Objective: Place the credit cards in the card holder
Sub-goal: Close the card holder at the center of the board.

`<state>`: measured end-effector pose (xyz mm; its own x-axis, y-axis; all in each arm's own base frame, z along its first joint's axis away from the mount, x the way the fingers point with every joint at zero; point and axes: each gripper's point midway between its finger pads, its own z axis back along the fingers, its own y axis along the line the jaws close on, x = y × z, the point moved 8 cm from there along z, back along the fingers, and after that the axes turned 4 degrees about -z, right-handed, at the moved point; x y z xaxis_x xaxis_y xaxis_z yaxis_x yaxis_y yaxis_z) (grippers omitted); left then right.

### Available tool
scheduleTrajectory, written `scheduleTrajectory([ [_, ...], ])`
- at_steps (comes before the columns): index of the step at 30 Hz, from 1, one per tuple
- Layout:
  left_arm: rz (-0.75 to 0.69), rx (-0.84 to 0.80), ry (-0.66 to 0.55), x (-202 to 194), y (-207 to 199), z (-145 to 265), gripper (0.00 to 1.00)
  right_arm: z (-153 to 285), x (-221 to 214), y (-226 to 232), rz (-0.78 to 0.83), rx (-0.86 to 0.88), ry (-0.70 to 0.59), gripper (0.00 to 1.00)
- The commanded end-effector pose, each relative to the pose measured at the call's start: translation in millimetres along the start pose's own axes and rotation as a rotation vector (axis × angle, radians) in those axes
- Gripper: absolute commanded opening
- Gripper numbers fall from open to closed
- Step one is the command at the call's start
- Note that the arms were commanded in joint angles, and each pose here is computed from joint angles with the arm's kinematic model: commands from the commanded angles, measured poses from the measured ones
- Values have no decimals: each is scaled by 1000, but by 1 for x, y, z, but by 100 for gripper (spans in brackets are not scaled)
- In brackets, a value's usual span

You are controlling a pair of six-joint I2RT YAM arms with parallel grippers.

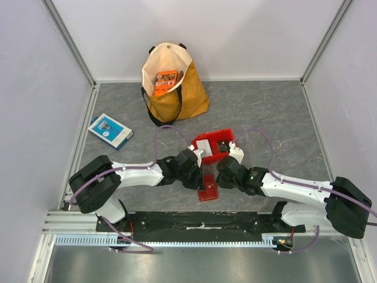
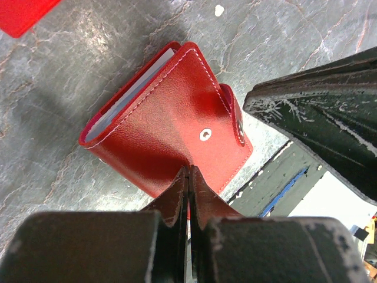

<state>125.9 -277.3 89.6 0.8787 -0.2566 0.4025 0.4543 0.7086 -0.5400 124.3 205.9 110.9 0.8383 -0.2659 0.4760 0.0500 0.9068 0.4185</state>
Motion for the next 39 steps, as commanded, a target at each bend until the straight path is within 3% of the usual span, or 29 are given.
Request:
scheduleTrajectory([
  [1, -41, 3, 34, -5, 1, -5, 2, -4, 2, 13, -16, 65, 3, 9],
  [39, -33, -5, 27, -3, -1, -5, 2, -13, -19, 13, -6, 77, 74, 10],
])
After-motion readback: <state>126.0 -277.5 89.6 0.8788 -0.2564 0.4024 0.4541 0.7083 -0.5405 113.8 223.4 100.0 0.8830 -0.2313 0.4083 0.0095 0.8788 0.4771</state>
